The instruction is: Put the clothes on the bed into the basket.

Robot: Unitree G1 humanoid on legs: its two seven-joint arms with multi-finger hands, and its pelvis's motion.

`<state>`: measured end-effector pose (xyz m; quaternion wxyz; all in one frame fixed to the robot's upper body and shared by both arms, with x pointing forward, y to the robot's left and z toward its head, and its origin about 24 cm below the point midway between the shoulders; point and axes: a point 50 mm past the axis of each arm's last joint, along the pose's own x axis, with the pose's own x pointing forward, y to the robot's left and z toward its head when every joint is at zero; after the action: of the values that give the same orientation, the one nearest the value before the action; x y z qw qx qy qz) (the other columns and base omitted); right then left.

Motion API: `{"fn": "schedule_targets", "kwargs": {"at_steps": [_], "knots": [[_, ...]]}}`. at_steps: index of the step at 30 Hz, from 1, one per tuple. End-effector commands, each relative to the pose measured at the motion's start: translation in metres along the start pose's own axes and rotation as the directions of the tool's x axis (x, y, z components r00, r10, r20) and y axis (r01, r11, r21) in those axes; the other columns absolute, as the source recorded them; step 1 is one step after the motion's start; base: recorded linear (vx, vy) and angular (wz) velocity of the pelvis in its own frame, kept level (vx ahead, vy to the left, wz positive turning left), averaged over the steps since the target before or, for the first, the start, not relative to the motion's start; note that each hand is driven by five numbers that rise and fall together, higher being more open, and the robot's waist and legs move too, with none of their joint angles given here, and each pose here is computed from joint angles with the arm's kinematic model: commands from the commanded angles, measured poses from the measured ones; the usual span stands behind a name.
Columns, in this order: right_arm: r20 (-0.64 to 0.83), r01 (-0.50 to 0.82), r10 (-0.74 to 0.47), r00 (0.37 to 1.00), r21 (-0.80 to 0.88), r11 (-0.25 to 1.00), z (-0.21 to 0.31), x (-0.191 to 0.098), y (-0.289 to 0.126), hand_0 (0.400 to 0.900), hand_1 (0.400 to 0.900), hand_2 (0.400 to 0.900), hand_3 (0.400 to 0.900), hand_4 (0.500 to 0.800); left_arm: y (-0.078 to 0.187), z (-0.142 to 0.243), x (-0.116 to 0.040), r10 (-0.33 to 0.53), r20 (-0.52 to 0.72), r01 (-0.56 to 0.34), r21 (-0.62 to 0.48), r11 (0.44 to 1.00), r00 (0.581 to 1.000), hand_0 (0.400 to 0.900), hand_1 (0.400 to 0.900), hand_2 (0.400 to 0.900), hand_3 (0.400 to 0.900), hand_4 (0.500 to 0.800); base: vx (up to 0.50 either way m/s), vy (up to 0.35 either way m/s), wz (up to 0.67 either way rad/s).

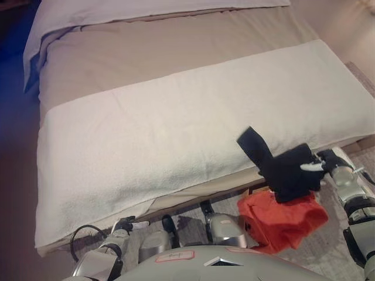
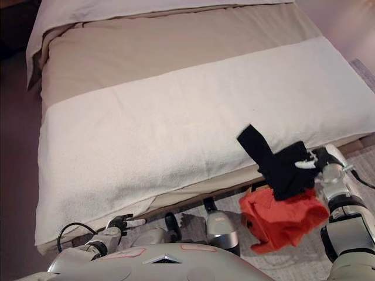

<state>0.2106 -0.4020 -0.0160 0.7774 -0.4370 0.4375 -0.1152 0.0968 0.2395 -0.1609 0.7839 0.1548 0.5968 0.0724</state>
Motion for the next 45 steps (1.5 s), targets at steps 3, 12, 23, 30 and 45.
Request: {"fn": "schedule_targets", "kwargs": {"at_steps": [3,12,23,30,45], "knots": [[-0.089,0.148,-0.141,0.986,0.079,0.986,-0.015,-0.003,-0.052,0.400,0.400,0.400,0.400,0.500,0.017,-0.004,0.001,0.045,-0.031,-0.043,0.062,0.997,0.999,0.900,0.900,0.900,0.900,0.800,0.010,0.000,-0.04],[-0.190,0.133,-0.115,0.975,0.088,0.987,-0.035,-0.005,-0.046,0.400,0.400,0.400,0.400,0.500,0.017,0.001,0.001,0.042,-0.020,-0.040,0.090,0.995,0.999,0.900,0.900,0.900,0.900,0.800,0.007,-0.003,-0.04],[-0.157,0.107,-0.092,0.983,0.093,0.990,-0.018,0.000,-0.024,0.900,0.900,0.900,0.900,0.800,0.015,0.002,0.001,0.047,-0.022,-0.045,0.089,0.995,0.999,0.900,0.900,0.900,0.900,0.800,0.002,-0.020,0.10],[-0.103,0.091,-0.082,0.991,0.088,0.992,-0.007,0.002,-0.019,0.900,0.900,0.900,0.900,0.800,0.015,-0.011,0.000,0.048,-0.063,-0.043,0.084,0.996,0.997,0.900,0.900,0.900,0.900,0.800,-0.006,-0.024,0.09],[-0.079,-0.063,0.074,0.994,0.138,0.988,-0.002,-0.001,0.048,0.900,0.900,0.900,0.900,0.800,0.013,-0.012,0.000,0.043,-0.064,-0.040,0.043,0.998,0.997,0.900,0.900,0.900,0.900,0.800,0.002,-0.017,0.04]]}}
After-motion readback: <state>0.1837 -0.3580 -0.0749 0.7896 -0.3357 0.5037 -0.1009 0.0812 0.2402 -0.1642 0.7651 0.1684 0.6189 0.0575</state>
